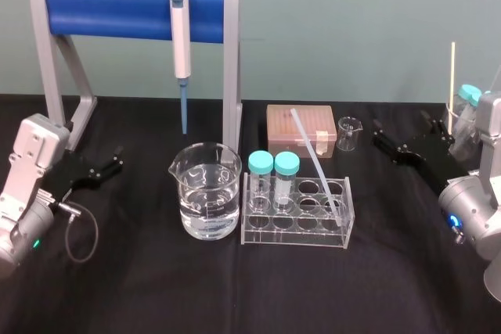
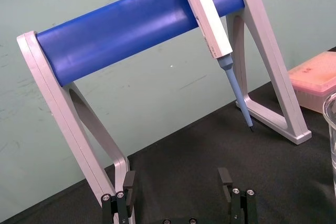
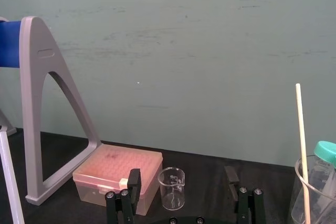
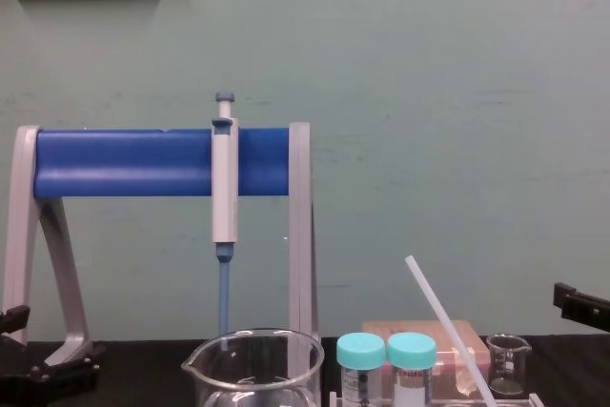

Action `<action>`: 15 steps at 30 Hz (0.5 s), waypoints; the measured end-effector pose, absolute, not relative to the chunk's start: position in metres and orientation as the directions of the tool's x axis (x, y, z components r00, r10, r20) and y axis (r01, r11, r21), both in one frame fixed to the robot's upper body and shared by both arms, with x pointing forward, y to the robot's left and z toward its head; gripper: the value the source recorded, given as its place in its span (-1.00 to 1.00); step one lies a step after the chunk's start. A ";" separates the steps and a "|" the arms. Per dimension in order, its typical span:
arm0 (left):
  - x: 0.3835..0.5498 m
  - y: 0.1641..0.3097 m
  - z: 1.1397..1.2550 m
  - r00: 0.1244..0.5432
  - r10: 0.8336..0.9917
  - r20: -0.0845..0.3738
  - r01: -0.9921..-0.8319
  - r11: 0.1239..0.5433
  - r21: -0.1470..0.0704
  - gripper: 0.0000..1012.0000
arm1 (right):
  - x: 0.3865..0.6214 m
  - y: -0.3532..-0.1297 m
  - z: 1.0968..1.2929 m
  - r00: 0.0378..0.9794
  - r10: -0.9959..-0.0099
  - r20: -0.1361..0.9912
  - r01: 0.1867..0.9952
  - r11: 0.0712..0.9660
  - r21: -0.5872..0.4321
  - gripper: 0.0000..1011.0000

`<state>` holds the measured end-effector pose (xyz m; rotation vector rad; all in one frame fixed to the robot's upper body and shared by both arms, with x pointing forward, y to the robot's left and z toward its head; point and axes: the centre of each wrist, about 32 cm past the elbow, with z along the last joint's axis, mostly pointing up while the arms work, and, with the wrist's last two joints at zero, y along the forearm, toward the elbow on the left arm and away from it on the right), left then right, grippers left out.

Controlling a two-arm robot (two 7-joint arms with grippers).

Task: Pick up the stirring rod with one hand, then place it down.

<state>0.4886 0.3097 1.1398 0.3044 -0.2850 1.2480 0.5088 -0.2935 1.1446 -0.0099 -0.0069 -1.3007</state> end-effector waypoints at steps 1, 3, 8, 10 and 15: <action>0.489 0.310 1.140 0.292 0.880 0.374 -0.955 0.287 0.070 0.98 | 0.509 -0.293 1.145 0.267 -0.964 0.011 0.964 0.267 -0.002 0.98; 0.489 0.310 1.140 0.292 0.880 0.374 -0.955 0.287 0.070 0.98 | 0.509 -0.293 1.145 0.268 -0.963 0.011 0.964 0.268 -0.001 0.98; 0.489 0.310 1.140 0.292 0.880 0.374 -0.955 0.287 0.070 0.98 | 0.509 -0.293 1.145 0.268 -0.963 0.011 0.963 0.268 0.000 0.98; 0.489 0.310 1.140 0.292 0.880 0.374 -0.955 0.287 0.070 0.98 | 0.509 -0.293 1.145 0.269 -0.963 0.011 0.963 0.269 0.001 0.98; 0.489 0.310 1.140 0.292 0.880 0.374 -0.955 0.287 0.070 0.98 | 0.509 -0.294 1.146 0.269 -0.963 0.011 0.963 0.269 0.002 0.98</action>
